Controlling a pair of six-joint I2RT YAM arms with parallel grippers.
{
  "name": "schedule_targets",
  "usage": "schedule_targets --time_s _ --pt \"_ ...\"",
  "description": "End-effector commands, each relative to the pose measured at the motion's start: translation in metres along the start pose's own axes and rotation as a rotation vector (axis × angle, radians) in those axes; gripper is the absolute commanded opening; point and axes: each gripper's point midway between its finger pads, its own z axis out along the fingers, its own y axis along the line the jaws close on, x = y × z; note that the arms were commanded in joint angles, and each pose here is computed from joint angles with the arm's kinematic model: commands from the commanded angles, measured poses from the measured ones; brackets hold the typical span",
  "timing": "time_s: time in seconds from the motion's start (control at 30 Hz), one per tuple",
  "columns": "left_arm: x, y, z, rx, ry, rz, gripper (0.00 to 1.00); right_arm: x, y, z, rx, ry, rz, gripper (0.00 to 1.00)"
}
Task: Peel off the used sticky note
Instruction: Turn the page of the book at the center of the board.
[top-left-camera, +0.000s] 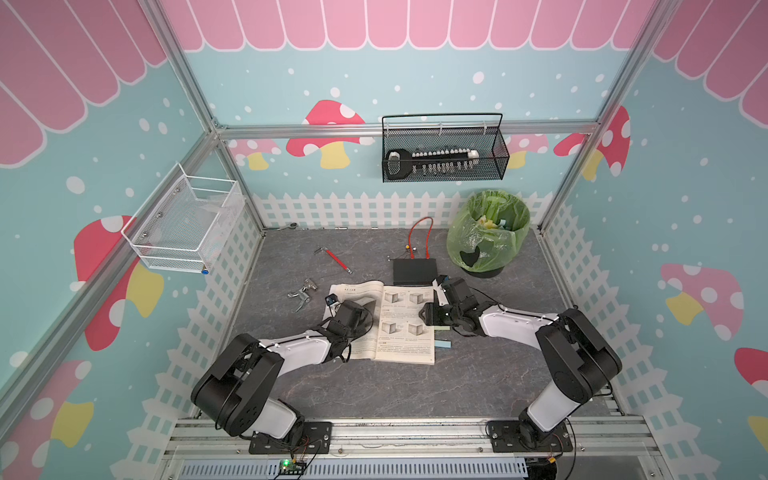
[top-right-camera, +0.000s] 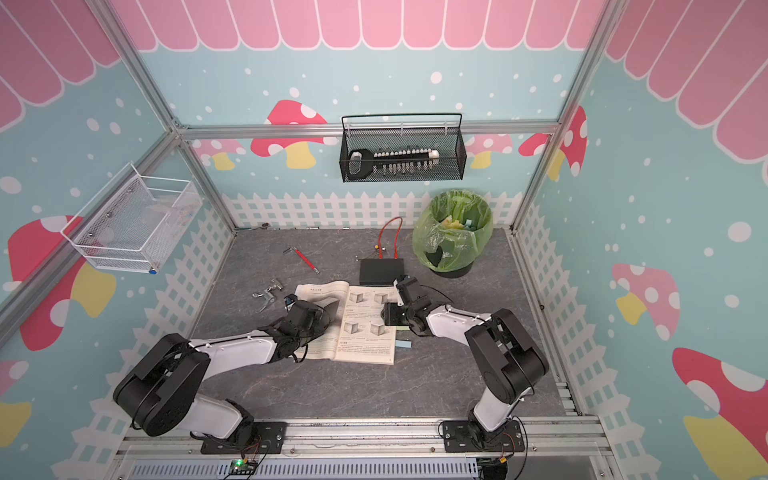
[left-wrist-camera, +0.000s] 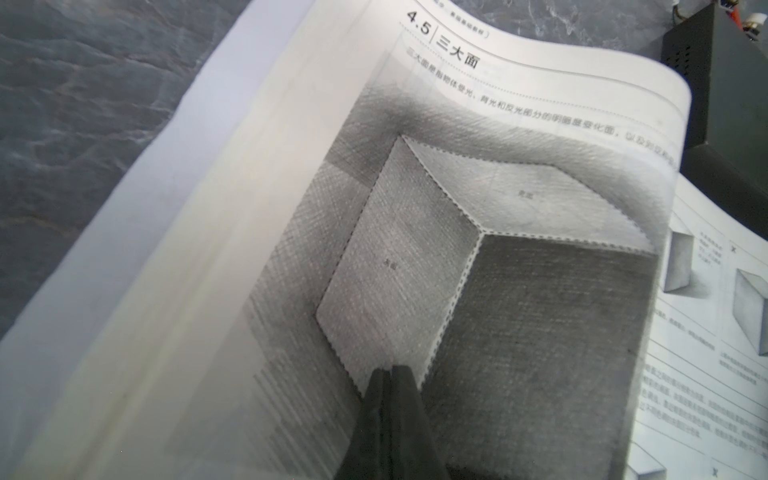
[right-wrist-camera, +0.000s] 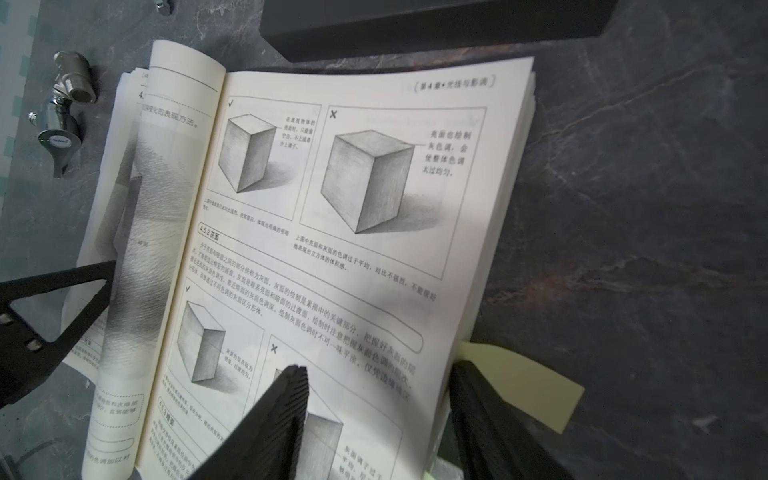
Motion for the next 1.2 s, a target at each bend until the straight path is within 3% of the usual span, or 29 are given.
schedule_targets --time_s 0.0,1.17 --pt "0.016 0.005 0.005 -0.017 0.076 0.031 0.0 -0.008 0.009 0.002 -0.009 -0.016 -0.034 0.6" --pt "0.025 0.017 0.004 -0.049 0.096 0.026 0.0 -0.001 -0.002 0.014 0.06 0.007 -0.044 0.6"
